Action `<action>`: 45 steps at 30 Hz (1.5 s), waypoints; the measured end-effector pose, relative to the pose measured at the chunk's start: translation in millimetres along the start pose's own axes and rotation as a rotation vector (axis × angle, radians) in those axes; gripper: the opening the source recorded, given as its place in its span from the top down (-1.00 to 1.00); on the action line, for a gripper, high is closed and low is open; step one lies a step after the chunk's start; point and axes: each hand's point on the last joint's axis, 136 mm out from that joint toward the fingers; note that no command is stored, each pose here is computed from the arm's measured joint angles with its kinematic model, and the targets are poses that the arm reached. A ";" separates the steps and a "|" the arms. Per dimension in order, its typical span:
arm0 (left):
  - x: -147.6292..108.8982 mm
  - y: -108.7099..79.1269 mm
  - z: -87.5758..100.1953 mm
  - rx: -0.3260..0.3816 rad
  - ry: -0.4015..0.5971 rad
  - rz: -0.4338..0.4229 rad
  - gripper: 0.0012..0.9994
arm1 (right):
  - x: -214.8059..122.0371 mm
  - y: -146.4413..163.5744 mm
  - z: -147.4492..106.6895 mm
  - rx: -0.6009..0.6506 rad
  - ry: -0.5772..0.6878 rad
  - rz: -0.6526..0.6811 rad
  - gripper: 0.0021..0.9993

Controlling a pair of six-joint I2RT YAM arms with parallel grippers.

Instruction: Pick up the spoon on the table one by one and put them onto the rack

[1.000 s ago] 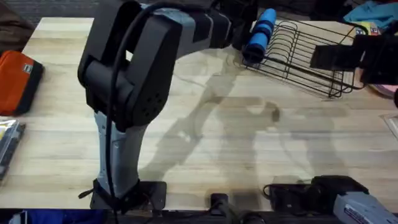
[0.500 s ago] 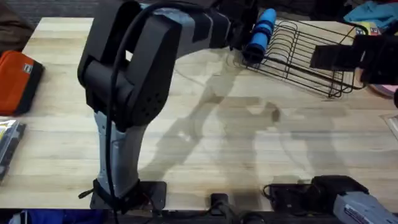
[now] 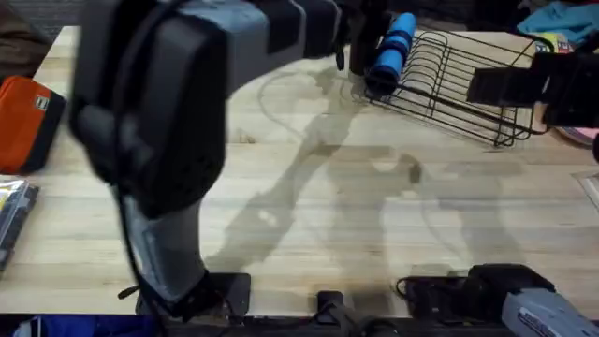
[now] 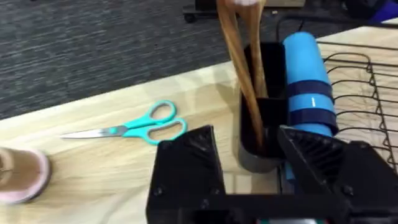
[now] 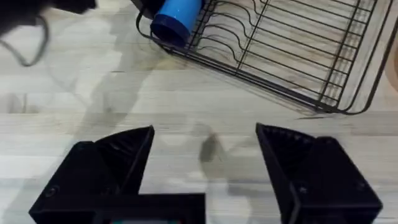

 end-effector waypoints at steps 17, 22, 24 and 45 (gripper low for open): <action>-91.5 41.2 49.5 -0.031 0.030 -0.027 -0.59 | 0.0 0.0 1.5 0.000 -0.006 0.000 -0.99; -107.7 44.8 35.6 0.014 0.034 -0.043 -0.86 | -0.1 0.0 8.3 -0.002 -0.034 0.000 -0.99; -112.0 49.0 23.7 0.032 0.051 -0.040 -0.98 | -0.2 0.0 10.6 -0.002 -0.043 0.000 -0.99; -169.4 124.0 -34.7 0.161 0.236 0.078 -0.99 | -0.2 0.0 10.6 -0.002 -0.043 0.000 -0.99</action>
Point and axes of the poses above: each hand's point on the last joint's axis, 136 mm out from that joint toward the fingers, its own x axis out along the fingers, its own y axis along the line the jaws close on, z = x × y, and after that the axes turned 6 degrees about -x, right-handed
